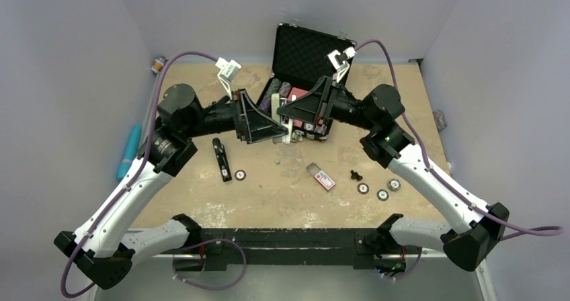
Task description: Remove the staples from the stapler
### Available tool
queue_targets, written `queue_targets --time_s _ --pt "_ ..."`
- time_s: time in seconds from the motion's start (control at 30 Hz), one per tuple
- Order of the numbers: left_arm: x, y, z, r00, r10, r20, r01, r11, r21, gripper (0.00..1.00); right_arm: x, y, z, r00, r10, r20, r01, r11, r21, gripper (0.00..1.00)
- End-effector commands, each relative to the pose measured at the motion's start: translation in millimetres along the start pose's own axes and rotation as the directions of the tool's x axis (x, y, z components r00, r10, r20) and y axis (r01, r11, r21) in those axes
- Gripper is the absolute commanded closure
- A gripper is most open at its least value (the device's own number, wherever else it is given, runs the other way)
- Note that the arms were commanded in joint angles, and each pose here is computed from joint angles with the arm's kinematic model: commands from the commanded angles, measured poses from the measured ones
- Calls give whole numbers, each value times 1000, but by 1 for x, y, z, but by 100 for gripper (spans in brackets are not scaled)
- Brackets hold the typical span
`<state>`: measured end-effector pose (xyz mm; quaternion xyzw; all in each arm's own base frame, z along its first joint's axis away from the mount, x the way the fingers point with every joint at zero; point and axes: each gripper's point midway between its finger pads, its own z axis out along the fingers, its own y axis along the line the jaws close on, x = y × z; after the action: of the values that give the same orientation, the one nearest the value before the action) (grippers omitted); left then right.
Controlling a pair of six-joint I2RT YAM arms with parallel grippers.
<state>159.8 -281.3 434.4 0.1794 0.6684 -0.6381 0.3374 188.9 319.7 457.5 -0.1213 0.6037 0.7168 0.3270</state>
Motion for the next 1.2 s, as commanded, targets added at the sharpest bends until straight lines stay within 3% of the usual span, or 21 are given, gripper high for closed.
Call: queue_targets --time_s 0.0,0.13,0.37,0.43,0.57,0.67,0.7,0.73,0.8,0.87,1.0,1.17 --pt "-6 -11 1 999 28 27 -29 999 34 24 -12 45 4 998 -61 26 64 990 -129 100" --pt "-2 -4 2 1000 9 6 -9 1000 2 25 -12 47 7 998 -57 24 60 988 -143 100" --pt "5 2 4 1000 -6 -20 6 1000 -8 45 -11 45 10 998 -48 29 52 988 -142 100" --pt "6 3 4 1000 -9 -22 9 1000 -12 59 -10 42 10 999 -44 32 48 989 -137 100" --pt "8 10 4 999 -31 -23 30 998 -52 100 -7 33 8 999 -30 37 34 994 -103 100" --pt "9 15 4 999 -43 -25 41 996 -85 100 -3 27 7 999 -29 25 31 995 -93 100" --pt "9 16 4 999 -45 -26 43 995 -89 100 -2 26 7 999 -29 22 31 996 -88 96" --pt "9 17 3 999 -45 -24 43 995 -95 100 -1 23 6 999 -32 20 34 996 -78 83" --pt "9 16 2 999 -40 -22 38 994 -100 100 -1 15 5 998 -50 25 51 998 -31 41" --pt "9 18 1 999 -37 -21 34 993 -115 100 -3 7 3 997 -71 36 70 997 31 20" --pt "12 26 -2 999 -41 -21 37 987 -157 100 -6 -19 -4 993 -109 39 101 979 176 3" --pt "15 42 -7 998 -53 -15 47 969 -243 100 -12 -75 -32 991 -130 28 101 874 475 1"
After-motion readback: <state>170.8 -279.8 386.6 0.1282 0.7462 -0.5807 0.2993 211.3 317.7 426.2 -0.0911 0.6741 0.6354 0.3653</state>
